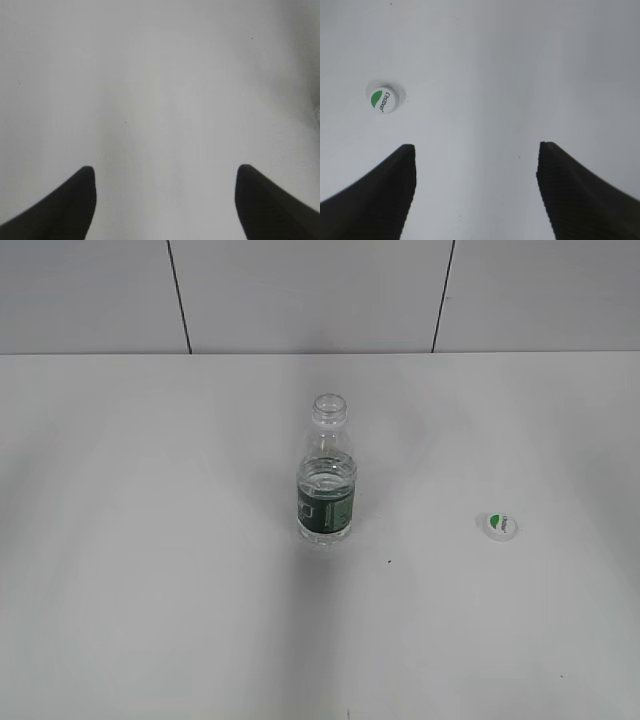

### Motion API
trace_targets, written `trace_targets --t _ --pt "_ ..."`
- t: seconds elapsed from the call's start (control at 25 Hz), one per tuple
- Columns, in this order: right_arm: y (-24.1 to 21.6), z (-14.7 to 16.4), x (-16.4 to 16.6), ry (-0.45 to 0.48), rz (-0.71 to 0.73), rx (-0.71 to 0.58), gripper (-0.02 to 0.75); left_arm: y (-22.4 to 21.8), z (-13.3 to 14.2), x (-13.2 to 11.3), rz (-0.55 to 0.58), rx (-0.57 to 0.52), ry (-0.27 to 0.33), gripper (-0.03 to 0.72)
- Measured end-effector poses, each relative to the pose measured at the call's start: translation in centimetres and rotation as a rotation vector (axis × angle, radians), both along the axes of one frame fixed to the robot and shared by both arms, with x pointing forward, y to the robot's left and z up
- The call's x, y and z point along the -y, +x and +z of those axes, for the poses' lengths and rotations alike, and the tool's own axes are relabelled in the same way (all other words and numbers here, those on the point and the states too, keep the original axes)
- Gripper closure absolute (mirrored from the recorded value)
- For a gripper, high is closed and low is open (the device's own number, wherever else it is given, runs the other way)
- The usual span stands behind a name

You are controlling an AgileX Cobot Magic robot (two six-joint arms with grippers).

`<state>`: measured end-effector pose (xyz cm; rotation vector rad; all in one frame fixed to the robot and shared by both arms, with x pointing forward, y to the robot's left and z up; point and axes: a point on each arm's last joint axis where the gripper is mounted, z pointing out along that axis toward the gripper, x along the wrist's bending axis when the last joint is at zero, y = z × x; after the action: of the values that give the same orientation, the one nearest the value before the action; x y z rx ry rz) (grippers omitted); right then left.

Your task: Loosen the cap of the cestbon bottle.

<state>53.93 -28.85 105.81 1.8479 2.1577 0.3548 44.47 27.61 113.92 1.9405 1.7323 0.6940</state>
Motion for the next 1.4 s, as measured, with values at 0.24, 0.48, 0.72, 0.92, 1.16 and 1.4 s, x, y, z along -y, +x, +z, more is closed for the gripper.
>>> trace_targets --t 0.24,0.48,0.72,0.92,1.16,1.4 --pt "-1.7 2.7 0.0 0.012 -0.003 0.09 0.163 -7.5 0.9 -1.2 -0.006 0.154 -0.027 0.171" --pt "-3.6 5.2 0.0 0.015 -0.001 0.178 0.163 -13.2 -1.1 -2.2 -0.008 0.276 -0.045 0.171" --pt "-5.3 7.2 0.1 0.018 -0.001 0.251 0.163 -17.0 -4.7 -2.9 -0.01 0.344 -0.065 0.171" --pt "-6.2 7.9 0.1 0.019 0.0 0.278 0.163 -19.3 -6.5 -3.1 -0.024 0.419 -0.089 0.182" --pt "-7.0 8.6 0.1 0.025 0.0 0.304 0.163 -21.4 -7.1 -3.5 -0.032 0.499 -0.095 0.217" --pt "-8.4 9.6 0.2 0.017 0.007 0.327 0.163 -21.3 -8.0 -3.4 -0.035 0.445 -0.083 0.252"
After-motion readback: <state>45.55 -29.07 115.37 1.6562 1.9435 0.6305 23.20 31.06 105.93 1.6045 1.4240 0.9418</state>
